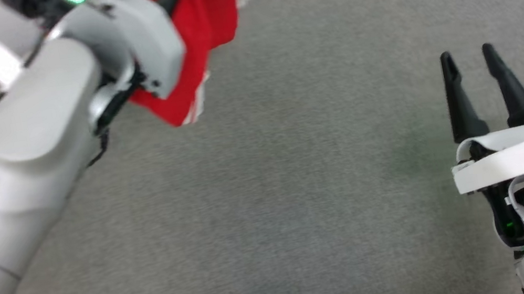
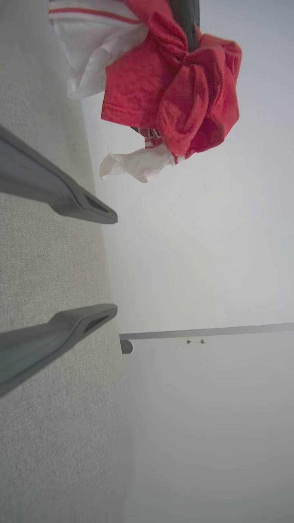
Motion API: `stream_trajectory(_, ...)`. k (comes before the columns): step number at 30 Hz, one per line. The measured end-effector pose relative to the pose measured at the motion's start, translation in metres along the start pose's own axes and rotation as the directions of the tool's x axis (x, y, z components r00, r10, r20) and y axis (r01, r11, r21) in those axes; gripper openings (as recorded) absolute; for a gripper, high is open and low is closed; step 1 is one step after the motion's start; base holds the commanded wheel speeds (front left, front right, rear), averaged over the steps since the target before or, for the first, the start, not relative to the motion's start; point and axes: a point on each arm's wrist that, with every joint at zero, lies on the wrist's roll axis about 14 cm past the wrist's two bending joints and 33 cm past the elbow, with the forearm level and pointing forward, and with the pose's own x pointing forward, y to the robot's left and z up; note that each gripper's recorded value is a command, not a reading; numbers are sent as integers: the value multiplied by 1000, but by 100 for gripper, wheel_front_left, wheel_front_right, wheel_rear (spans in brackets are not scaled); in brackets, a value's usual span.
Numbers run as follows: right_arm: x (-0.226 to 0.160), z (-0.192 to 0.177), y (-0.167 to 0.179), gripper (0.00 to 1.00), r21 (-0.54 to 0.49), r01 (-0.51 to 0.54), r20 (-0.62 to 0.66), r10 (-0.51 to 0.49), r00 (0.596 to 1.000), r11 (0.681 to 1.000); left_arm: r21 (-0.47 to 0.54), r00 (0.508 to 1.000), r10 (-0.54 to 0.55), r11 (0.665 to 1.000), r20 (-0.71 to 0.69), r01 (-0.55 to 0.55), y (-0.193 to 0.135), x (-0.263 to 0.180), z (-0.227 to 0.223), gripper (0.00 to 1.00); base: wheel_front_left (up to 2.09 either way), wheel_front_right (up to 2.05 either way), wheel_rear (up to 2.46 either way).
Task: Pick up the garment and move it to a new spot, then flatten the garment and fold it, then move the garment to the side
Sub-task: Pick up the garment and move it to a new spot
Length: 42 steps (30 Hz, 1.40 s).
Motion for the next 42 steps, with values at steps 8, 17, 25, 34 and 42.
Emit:
stream_trajectory(8,-10,4,-40,100,-4,107,12,-107,994,994,59,965,-235,971,113,230,-81,55,14,0,0,0,0)
stream_trajectory(17,-31,10,-82,100,-19,230,16,-230,973,973,79,867,-489,872,100,483,-185,57,-21,0,0,0,0)
stream_trajectory(25,-40,10,-88,100,-21,252,9,-252,968,968,85,827,-553,824,-103,561,-206,33,-62,0,0,0,0)
stream_trajectory(34,-37,6,-84,100,7,242,0,-242,970,970,113,802,-522,814,-290,570,-201,23,-106,0,0,0,0)
stream_trajectory(42,-43,-1,-93,100,21,272,-23,-271,962,962,108,770,-481,816,-420,568,-192,34,-143,0,0,0,0)
